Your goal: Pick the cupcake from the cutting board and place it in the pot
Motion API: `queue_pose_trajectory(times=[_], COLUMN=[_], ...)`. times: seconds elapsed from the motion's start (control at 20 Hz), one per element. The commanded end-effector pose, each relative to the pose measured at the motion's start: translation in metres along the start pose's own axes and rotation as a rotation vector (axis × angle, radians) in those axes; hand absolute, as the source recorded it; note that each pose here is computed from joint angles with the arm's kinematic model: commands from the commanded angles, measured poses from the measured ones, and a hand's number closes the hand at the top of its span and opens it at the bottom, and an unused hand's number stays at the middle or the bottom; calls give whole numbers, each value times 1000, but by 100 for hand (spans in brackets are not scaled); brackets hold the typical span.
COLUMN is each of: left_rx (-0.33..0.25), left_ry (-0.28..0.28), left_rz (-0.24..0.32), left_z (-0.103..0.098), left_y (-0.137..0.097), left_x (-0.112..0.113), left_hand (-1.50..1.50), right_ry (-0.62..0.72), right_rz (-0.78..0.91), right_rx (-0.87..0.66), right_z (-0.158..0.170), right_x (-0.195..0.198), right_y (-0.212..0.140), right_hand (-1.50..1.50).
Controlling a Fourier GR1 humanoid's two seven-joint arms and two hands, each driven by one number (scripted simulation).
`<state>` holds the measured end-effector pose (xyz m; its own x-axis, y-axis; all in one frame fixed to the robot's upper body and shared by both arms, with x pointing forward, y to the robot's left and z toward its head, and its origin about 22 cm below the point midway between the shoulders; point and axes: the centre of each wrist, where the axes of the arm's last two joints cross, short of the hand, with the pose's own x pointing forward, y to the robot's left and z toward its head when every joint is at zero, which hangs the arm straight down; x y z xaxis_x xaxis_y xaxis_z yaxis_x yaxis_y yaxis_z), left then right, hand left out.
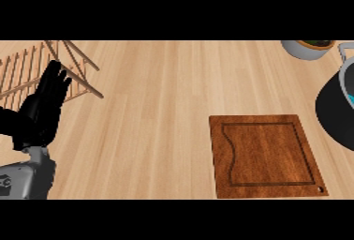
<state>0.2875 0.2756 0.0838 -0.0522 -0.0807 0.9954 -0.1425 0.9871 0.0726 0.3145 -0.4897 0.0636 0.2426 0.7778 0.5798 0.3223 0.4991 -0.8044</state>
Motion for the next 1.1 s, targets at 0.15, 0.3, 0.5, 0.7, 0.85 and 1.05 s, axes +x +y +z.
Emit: queue_pose_trajectory(times=[0.15, 0.3, 0.5, 0.7, 0.85, 1.05], left_rx=[9, 7, 9, 16, 4, 1], left_ry=[0, 2, 9, -14, 3, -2], left_rz=[14, 8, 1, 1, -6, -2], left_z=[2, 2, 8, -3, 4, 0], left_y=[-4, -5, -2, 4, 20, 5], left_x=[-1, -1, -18, 12, -4, 6], left_hand=[0, 0, 0, 0, 0, 0], right_ry=[-88, -78, -82, -39, -50, -68], right_rz=[-408, -532, -661, -662, -668, -692], right_rx=[-28, -86, -123, -126, -132, -125], right_z=[5, 4, 6, 21, 38, 55], right_x=[-12, -20, -38, -66, -86, -102], right_y=[21, 9, -30, -66, -84, -118], right_hand=[-150, -150, -150, -150, -150, -150])
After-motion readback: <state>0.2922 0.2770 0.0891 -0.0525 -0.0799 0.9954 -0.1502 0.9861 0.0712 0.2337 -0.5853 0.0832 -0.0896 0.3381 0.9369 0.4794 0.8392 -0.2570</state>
